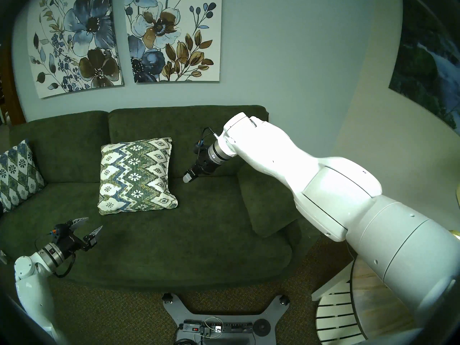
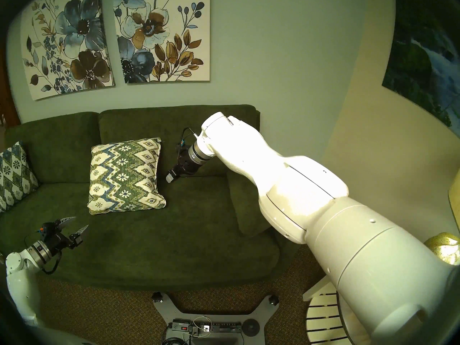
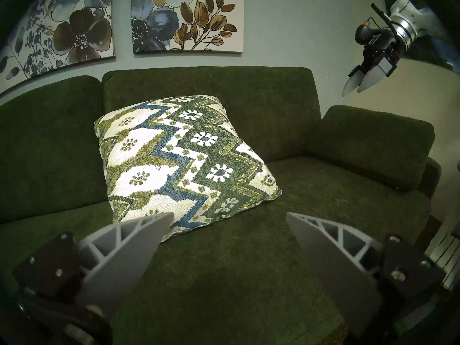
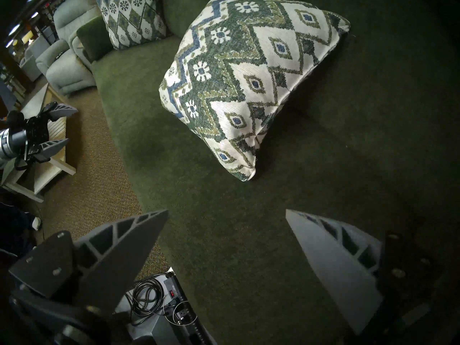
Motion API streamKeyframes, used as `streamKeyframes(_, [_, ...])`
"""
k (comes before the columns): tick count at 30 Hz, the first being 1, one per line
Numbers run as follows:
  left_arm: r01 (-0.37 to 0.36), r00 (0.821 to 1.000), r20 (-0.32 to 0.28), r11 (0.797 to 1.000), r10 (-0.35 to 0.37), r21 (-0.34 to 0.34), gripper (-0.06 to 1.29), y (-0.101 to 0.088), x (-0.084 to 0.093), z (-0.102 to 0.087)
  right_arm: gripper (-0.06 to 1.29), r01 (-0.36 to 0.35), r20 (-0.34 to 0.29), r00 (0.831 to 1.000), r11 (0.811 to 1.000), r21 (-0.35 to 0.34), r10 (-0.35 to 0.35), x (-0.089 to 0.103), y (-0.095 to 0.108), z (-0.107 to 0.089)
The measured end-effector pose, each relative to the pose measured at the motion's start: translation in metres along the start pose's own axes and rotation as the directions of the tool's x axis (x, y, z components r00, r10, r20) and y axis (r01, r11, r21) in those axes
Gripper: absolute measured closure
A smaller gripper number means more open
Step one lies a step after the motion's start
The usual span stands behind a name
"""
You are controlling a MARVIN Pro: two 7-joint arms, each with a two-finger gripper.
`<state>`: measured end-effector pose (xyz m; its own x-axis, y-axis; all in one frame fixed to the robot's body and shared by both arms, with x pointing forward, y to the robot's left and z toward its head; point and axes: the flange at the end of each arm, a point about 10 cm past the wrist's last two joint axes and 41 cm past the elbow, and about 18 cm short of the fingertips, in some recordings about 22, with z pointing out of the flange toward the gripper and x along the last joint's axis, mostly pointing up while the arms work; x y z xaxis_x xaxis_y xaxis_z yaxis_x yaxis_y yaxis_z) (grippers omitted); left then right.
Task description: Fix throw pillow on sofa
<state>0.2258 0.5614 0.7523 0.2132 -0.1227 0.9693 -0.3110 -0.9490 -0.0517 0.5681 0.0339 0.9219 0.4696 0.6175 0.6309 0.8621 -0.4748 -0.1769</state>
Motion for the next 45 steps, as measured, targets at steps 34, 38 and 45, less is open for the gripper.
streamKeyframes(34, [-0.006,1.000,-0.011,1.000,0.006,-0.003,0.00,-0.001,0.000,0.000,0.00,0.072,0.086,0.995,0.951,-0.302,-0.049,-0.003,0.008,-0.032])
streamKeyframes(38, [-0.006,1.000,-0.013,1.000,0.006,-0.003,0.00,-0.001,0.000,0.000,0.00,0.090,0.083,0.994,0.934,-0.345,-0.066,-0.002,0.004,-0.034])
streamKeyframes(45, [-0.005,1.000,-0.016,1.000,0.005,-0.004,0.00,-0.002,0.000,0.000,0.00,0.109,0.053,0.994,0.907,-0.408,-0.095,-0.003,-0.003,-0.037])
